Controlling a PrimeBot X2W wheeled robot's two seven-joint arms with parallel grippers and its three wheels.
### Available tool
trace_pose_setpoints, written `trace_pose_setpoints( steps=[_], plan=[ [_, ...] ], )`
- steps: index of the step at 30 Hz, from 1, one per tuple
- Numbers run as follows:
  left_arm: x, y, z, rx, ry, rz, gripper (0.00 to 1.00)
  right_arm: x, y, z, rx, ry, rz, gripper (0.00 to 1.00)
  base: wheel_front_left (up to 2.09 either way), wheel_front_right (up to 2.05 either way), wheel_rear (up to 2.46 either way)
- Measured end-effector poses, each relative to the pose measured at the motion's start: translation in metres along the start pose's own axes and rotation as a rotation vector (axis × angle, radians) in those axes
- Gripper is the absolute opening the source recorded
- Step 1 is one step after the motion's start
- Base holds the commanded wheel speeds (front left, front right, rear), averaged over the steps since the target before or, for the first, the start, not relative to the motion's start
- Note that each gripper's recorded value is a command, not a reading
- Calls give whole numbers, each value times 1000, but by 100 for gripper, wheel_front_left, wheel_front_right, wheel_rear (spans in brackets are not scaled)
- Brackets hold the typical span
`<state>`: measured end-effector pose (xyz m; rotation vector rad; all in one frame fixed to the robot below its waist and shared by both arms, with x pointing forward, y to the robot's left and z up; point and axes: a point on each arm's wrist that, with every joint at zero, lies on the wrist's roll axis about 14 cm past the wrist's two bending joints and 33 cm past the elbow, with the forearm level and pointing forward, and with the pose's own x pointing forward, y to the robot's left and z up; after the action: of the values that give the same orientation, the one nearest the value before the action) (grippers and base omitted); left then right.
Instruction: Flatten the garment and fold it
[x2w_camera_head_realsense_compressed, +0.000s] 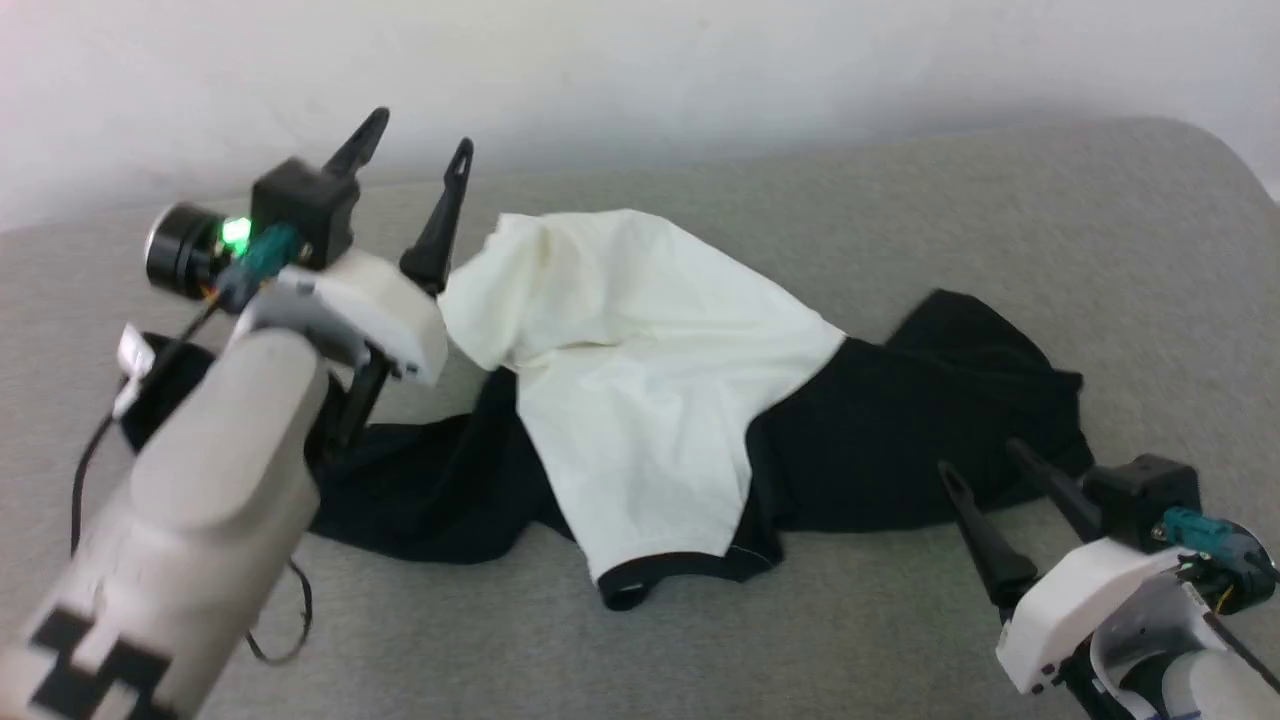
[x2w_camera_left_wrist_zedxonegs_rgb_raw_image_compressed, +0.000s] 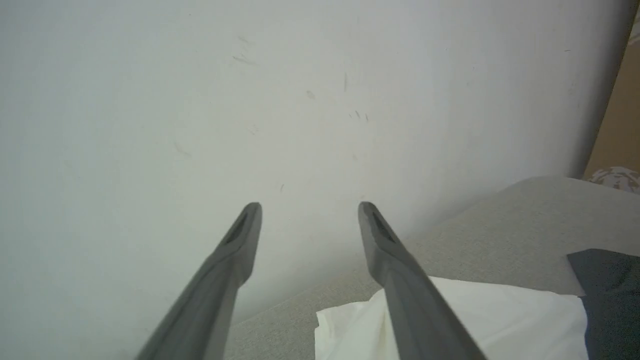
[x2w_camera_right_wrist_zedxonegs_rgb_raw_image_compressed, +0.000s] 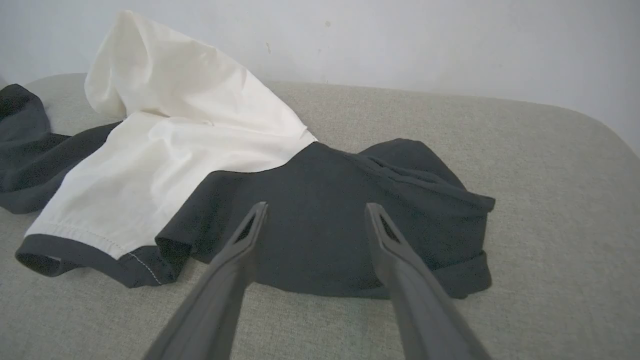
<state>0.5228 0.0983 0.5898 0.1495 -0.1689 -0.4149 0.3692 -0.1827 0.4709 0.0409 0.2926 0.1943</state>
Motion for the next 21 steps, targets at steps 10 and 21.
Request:
trace_pose_setpoints(
  steps=[10,21],
  plan=[
    [-129,15,2,-128,-52,268,100,6,46,-14,-165,94,186,100,0,0,0],
    [-215,-8,-30,-236,33,433,100,25,66,-61,-441,295,323,100,0,0,0]
  ],
)
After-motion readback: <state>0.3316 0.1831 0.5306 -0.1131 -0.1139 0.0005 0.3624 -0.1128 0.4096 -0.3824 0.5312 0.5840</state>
